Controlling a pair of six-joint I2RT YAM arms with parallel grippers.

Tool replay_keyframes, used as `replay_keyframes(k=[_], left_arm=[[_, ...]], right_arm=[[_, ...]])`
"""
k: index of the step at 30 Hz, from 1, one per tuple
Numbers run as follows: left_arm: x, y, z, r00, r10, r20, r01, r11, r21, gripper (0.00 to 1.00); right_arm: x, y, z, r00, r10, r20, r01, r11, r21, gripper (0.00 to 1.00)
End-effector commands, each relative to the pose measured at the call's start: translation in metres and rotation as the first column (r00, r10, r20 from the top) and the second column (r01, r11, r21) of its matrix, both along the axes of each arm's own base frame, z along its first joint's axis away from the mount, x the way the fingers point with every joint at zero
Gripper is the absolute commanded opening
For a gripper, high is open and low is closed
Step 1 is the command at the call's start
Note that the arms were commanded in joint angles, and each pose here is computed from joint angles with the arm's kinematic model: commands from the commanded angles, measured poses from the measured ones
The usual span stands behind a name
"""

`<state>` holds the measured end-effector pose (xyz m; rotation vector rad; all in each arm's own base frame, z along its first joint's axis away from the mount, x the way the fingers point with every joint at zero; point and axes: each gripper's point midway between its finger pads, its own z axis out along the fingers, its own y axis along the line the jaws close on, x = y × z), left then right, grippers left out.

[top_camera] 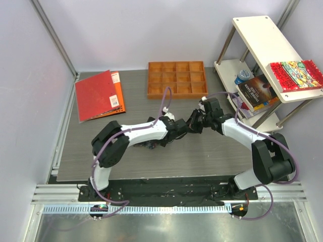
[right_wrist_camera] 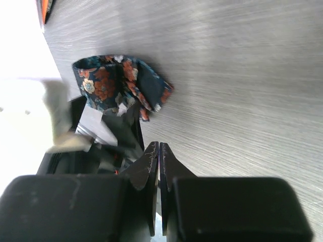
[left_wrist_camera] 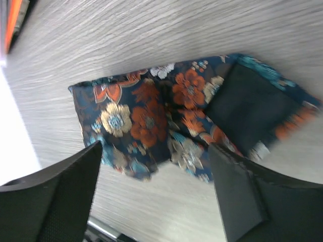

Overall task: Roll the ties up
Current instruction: Roll the tie at the center of the board.

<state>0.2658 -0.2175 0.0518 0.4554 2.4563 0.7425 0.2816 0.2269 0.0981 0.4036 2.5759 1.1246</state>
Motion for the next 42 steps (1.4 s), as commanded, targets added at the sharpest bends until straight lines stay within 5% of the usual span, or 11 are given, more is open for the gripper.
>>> replay_keyframes(k=[1, 6, 10, 11, 12, 15, 18, 29, 42], left_arm=[[0.002, -0.032, 0.065, 0.998, 0.006, 0.065, 0.013, 0.954, -0.3, 0.89], [-0.023, -0.015, 0.083, 0.996, 0.062, 0.057, -0.032, 0.904, -0.425, 0.88], [-0.052, 0.009, 0.084, 0.99, 0.13, 0.047, -0.081, 0.824, -0.561, 0.74], [-0.063, 0.022, 0.068, 0.989, 0.143, 0.026, -0.106, 0.83, -0.547, 0.67], [-0.067, 0.024, 0.066, 0.988, 0.155, 0.021, -0.115, 0.809, -0.577, 0.48], [-0.085, 0.039, 0.048, 0.981, 0.193, -0.005, -0.151, 0.755, -0.638, 0.16], [-0.093, 0.048, 0.036, 0.973, 0.231, -0.004, -0.169, 0.697, -0.697, 0.0], [-0.073, 0.051, -0.008, 0.946, 0.312, -0.09, -0.256, 0.545, -0.798, 0.0], [-0.034, 0.052, -0.036, 0.914, 0.393, -0.099, -0.322, 0.554, -0.768, 0.0]], right_arm=[[0.022, 0.008, 0.029, 0.997, 0.034, 0.072, -0.035, 0.999, 0.012, 0.09], [0.047, 0.019, 0.042, 0.995, 0.058, 0.081, -0.058, 0.998, -0.01, 0.16], [0.074, 0.04, 0.058, 0.989, 0.102, 0.11, -0.098, 0.994, -0.037, 0.24], [0.077, 0.044, 0.045, 0.992, 0.108, 0.072, -0.104, 0.993, -0.054, 0.25], [0.076, 0.056, 0.044, 0.989, 0.13, 0.071, -0.126, 0.99, -0.055, 0.24], [0.088, 0.082, 0.038, 0.986, 0.156, 0.066, -0.152, 0.986, -0.065, 0.25], [0.098, 0.128, 0.042, 0.97, 0.225, 0.095, -0.219, 0.973, -0.069, 0.27], [0.117, 0.207, -0.007, 0.94, 0.341, 0.024, -0.337, 0.937, -0.086, 0.33], [0.084, 0.223, -0.042, 0.921, 0.387, -0.035, -0.388, 0.913, -0.124, 0.33]])
